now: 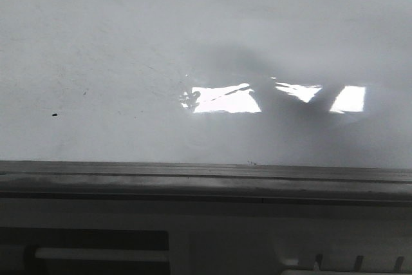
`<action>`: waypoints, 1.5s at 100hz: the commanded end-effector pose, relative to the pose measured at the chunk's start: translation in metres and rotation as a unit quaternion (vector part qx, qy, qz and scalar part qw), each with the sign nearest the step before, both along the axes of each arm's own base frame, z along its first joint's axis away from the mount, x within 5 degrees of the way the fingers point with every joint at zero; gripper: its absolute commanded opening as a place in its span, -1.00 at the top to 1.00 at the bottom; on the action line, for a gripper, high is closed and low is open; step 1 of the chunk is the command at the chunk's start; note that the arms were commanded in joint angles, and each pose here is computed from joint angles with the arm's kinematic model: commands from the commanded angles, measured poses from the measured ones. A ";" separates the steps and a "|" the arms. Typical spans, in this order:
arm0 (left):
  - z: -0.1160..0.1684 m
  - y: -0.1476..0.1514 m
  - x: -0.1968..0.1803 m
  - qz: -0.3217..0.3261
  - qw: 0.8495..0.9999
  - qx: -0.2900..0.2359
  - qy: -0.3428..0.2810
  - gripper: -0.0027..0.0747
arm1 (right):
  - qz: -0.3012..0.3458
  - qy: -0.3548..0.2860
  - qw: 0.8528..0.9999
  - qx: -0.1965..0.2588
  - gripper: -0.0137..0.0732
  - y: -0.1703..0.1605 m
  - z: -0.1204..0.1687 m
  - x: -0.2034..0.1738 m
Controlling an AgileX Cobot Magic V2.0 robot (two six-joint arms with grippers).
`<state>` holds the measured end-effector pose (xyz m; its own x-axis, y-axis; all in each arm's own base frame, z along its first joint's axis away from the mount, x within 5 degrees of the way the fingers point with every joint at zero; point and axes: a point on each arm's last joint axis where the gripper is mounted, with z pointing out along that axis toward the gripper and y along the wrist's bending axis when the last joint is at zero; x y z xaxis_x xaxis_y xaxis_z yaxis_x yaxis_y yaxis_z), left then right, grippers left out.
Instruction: Write number 6 on whiteboard
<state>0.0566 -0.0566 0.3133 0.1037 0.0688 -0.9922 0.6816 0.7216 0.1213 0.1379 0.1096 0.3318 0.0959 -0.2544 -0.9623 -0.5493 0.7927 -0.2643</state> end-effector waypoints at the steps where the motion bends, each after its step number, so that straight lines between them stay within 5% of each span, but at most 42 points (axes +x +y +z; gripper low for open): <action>1: 0.007 0.005 -0.003 0.011 0.999 -0.034 -0.008 0.98 | -0.026 -0.007 1.000 0.009 0.85 -0.007 0.010 0.007; 72: 0.005 0.003 -0.006 -0.006 0.999 -0.042 0.008 0.98 | -0.080 0.087 0.993 0.004 0.85 -0.007 -0.020 0.041; 108: 0.005 0.002 -0.007 -0.011 0.999 -0.042 0.012 0.98 | 0.031 0.175 0.984 -0.029 0.85 0.016 -0.045 0.036; 150: 0.005 0.002 -0.007 -0.012 0.999 -0.042 0.013 0.98 | -0.005 0.162 0.986 -0.030 0.85 0.003 -0.053 0.029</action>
